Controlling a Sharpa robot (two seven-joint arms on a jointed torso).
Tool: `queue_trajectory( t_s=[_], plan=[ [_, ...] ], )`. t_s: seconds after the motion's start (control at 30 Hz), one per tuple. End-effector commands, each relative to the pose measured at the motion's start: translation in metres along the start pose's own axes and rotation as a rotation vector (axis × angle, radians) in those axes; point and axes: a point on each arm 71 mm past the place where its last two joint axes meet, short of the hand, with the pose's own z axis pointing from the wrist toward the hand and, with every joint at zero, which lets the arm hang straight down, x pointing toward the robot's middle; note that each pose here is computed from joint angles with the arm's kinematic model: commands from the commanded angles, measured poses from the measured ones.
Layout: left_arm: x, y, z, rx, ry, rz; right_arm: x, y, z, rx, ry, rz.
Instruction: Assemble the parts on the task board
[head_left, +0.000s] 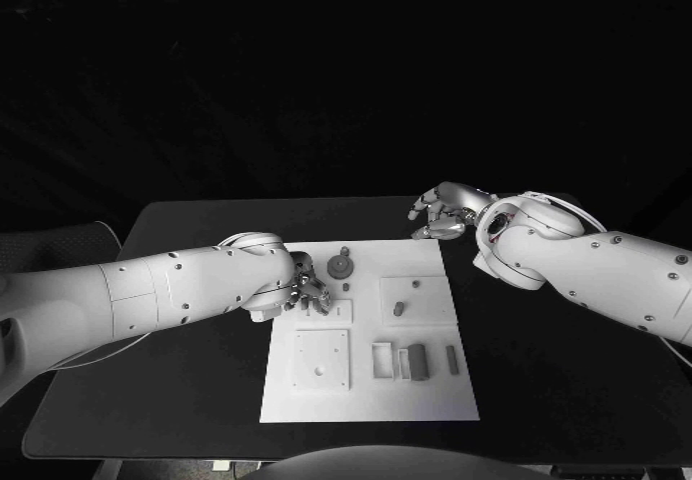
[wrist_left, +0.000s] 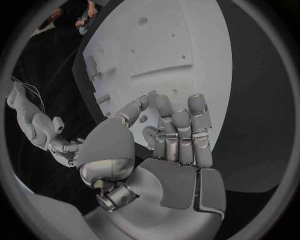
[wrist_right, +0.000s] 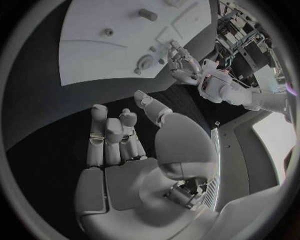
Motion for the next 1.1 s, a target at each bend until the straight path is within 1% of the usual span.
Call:
queue_trajectory(
  t_s=[0.03, 0.47, 0.57, 1.1],
  plan=[
    [0.0011, 0.003, 0.0008, -0.012, 0.018, 0.005, 0.0007, 0.0006, -0.0001, -0.004, 0.009, -0.016],
    [0.0022, 0.0033, 0.0016, -0.016, 0.042, -0.019, 0.0005, -0.0007, -0.0006, -0.002, 0.011, -0.02],
    [0.0021, 0.0033, 0.0016, -0.015, 0.043, -0.019, -0.0004, -0.0008, -0.001, -0.008, 0.001, -0.046],
    [0.0021, 0.0037, 0.0018, -0.015, 0.047, -0.028, -0.0018, -0.0048, -0.002, 0.003, -0.006, -0.046]
  ],
)
